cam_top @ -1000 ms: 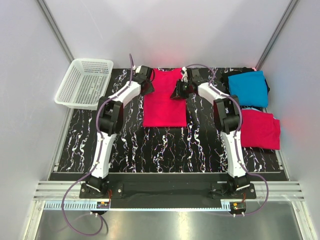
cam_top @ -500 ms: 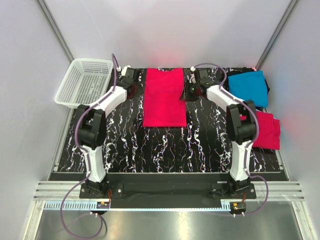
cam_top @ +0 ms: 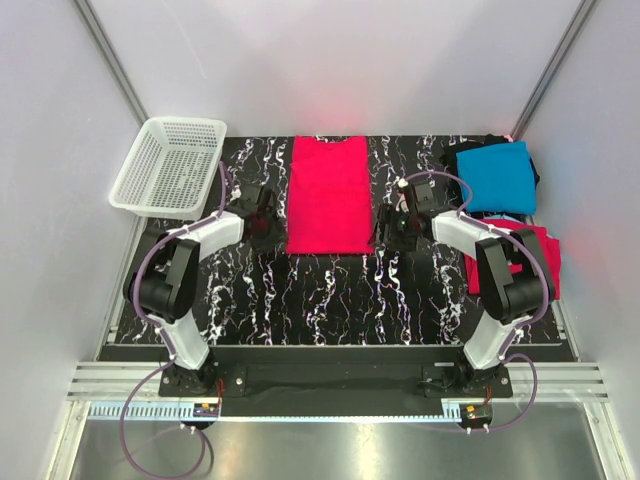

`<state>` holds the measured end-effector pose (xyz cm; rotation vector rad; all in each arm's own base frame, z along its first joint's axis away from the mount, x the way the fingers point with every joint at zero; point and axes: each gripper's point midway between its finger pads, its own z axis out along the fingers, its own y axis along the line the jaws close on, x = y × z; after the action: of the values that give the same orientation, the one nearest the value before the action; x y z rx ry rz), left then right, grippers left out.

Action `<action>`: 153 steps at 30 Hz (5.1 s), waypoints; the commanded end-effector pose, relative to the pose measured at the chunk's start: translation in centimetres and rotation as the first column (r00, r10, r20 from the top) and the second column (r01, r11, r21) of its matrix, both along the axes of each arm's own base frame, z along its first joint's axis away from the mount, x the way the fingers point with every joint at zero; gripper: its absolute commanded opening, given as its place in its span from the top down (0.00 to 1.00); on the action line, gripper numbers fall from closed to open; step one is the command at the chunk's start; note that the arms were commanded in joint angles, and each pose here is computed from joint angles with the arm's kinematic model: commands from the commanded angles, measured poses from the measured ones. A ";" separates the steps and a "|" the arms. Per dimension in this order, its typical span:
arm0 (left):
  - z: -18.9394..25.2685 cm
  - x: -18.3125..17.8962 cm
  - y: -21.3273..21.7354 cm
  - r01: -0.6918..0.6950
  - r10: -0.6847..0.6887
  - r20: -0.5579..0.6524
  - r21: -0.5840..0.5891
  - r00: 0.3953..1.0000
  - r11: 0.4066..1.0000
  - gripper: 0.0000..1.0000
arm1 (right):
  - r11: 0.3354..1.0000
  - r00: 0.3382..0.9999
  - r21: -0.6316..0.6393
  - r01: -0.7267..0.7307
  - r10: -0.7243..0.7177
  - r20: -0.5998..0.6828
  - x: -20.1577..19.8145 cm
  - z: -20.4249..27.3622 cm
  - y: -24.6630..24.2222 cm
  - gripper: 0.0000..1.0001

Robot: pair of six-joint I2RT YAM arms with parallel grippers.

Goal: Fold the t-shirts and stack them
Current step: Fold the tshirt

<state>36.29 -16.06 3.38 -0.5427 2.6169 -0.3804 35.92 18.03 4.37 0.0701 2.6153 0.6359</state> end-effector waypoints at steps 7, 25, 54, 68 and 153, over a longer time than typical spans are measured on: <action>2.6 0.2 -3.1 0.056 -0.043 0.082 -0.162 0.996 0.985 0.45 | 0.985 0.997 0.169 -0.029 0.016 0.077 0.5 2.0 2.4 0.32; -0.5 -1.3 -2.8 0.006 -0.014 -0.052 -0.146 0.999 0.989 0.49 | 0.977 1.000 0.210 -0.021 0.019 0.013 0.3 -0.4 3.2 0.41; -0.3 -1.4 -3.1 0.051 -0.054 -0.018 -0.146 0.998 0.988 1.00 | 0.966 0.999 0.253 -0.046 0.051 -0.013 -1.2 -0.2 3.8 1.00; 0.1 -8.9 -2.0 0.101 -0.105 -0.024 -0.128 0.994 0.987 1.00 | 0.965 0.995 0.249 -0.087 0.097 -0.028 -8.7 2.0 2.9 1.00; 12.2 9.0 -9.7 0.122 -0.145 0.286 0.094 0.947 0.988 1.00 | 0.974 0.968 -0.158 0.160 -0.123 0.217 10.5 9.4 -2.8 1.00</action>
<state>42.92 -24.77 12.35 -0.2968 2.4604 -0.2985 43.28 15.40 11.43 0.1521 2.5269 0.3289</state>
